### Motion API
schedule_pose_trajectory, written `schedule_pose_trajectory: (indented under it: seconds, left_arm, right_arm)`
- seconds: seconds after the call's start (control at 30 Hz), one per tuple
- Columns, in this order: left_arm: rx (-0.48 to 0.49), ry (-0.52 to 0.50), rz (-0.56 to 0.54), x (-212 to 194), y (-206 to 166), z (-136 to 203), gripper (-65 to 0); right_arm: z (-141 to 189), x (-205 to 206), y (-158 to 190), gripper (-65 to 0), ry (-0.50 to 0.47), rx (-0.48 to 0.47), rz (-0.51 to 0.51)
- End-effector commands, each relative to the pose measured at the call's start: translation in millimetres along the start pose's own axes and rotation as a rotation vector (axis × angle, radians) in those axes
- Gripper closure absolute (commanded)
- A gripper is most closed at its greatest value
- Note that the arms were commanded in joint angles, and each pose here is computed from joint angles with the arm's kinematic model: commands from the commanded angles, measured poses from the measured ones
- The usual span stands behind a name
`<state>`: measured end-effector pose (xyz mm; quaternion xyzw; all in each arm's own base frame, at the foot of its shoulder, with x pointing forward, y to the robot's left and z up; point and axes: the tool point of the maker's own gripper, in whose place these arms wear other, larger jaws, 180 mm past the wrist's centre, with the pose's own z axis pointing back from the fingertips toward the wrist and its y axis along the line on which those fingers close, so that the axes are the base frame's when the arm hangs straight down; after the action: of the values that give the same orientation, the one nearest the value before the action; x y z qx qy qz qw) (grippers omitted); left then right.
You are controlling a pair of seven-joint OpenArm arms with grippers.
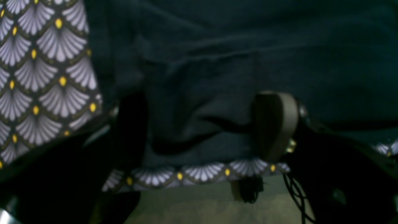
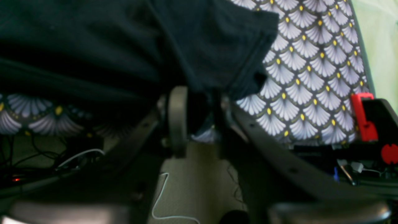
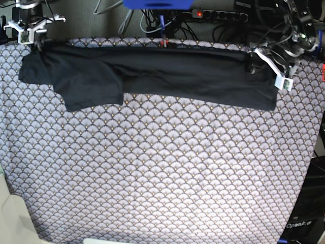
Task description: Fold the T-shirt properly
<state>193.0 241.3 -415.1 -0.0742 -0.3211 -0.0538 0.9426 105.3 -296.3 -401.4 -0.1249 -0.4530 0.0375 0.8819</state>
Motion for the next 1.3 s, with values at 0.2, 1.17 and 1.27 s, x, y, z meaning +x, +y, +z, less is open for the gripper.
schedule_pose_trajectory:
  seconds: [0.2, 1.17, 1.27]
  left_arm:
    - [0.0, -0.034, -0.016, 9.9, 2.2, 3.8, -51.9]
    - [0.187, -0.123, 0.078, 11.7, 63.3, 49.2, -52.0]
    - [0.193, -0.113, 0.084, 6.0, 65.1, 51.5, -52.0]
  right_arm:
    - [5.8, 0.8, -14.4, -34.5, 0.002, -0.042, 0.006]
    - [2.3, 91.6, -84.2, -39.3, -0.277, -0.226, -0.016]
    - [-8.4, 117.1, -60.2, -39.3, -0.344, -0.177, -0.023]
